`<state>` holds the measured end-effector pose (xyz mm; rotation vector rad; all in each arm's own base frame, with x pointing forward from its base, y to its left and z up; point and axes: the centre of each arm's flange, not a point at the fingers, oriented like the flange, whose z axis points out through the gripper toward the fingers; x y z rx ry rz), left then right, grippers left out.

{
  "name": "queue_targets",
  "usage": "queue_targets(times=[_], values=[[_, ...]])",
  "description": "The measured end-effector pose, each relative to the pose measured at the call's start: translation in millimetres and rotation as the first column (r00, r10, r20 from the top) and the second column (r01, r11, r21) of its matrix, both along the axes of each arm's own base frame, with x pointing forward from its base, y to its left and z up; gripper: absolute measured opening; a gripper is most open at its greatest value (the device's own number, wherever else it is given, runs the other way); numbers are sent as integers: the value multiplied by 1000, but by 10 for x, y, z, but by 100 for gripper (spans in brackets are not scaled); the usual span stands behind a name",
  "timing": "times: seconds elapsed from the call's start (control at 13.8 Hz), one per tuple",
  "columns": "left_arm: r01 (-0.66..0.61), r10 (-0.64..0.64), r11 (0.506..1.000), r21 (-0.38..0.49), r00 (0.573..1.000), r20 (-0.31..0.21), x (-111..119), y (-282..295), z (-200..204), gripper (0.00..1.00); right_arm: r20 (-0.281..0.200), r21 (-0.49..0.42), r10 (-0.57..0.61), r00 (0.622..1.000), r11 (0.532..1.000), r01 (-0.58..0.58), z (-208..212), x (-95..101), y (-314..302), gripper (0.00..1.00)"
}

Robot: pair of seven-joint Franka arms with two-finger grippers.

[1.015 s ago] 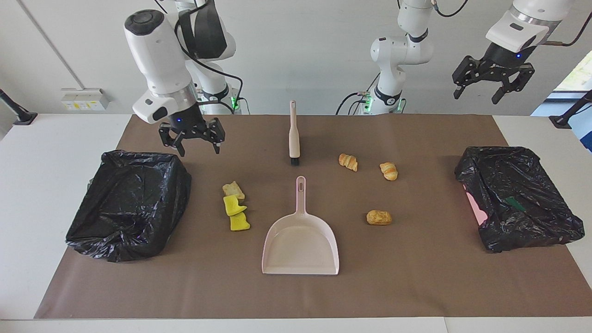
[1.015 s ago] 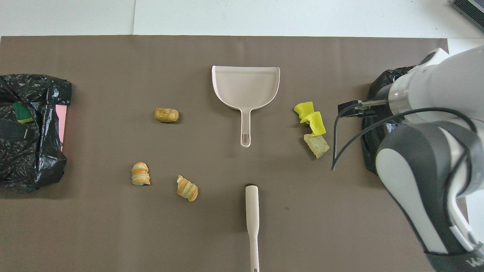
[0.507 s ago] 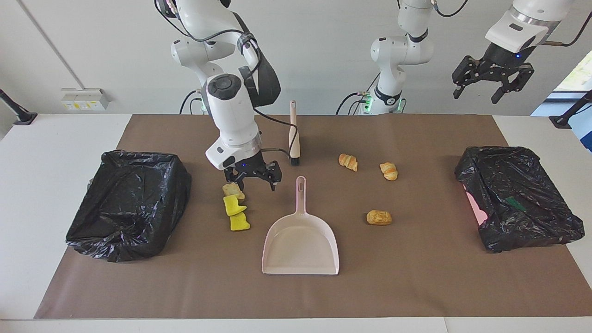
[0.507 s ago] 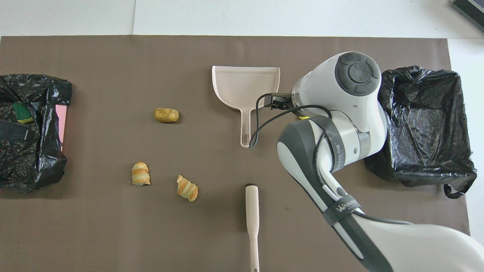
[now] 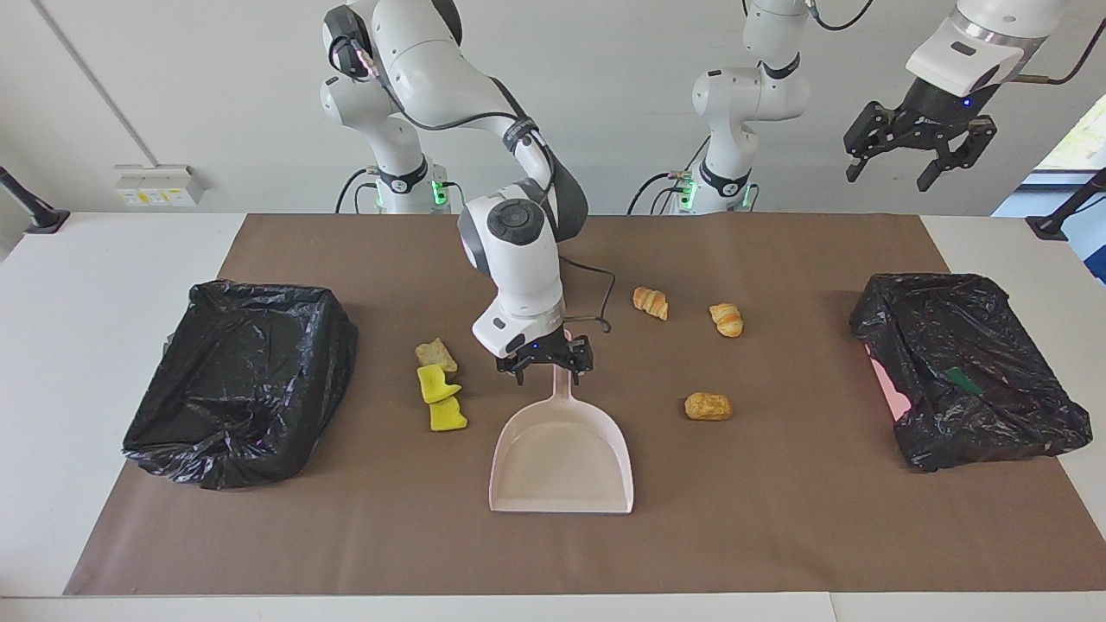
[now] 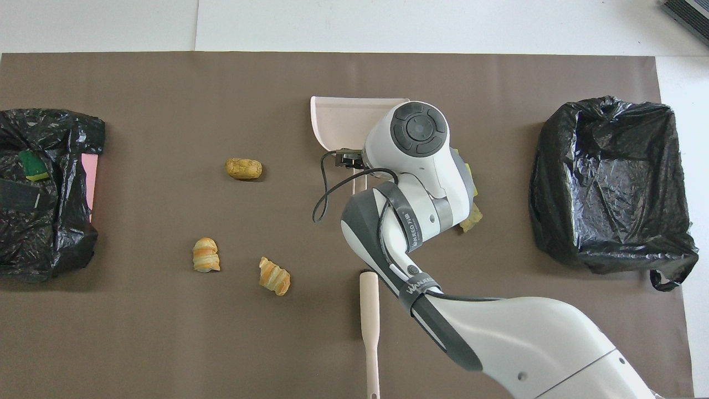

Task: Sweep and dump trash in bin
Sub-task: 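Reach the right gripper to the pink dustpan handle and grasp it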

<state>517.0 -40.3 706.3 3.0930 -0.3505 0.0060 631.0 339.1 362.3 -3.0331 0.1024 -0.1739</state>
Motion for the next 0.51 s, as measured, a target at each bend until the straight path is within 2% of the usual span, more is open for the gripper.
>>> queue_targets(times=[0.43,0.51], values=[[3,-3,1000,0,1000,-1,-8,-16,0,100,-9,-25,38,999,999,-38,-81,-37,39,100],[3,-3,1000,0,1000,0,-10,-17,2,100,-14,-27,42,999,999,-42,-89,-42,36,96]])
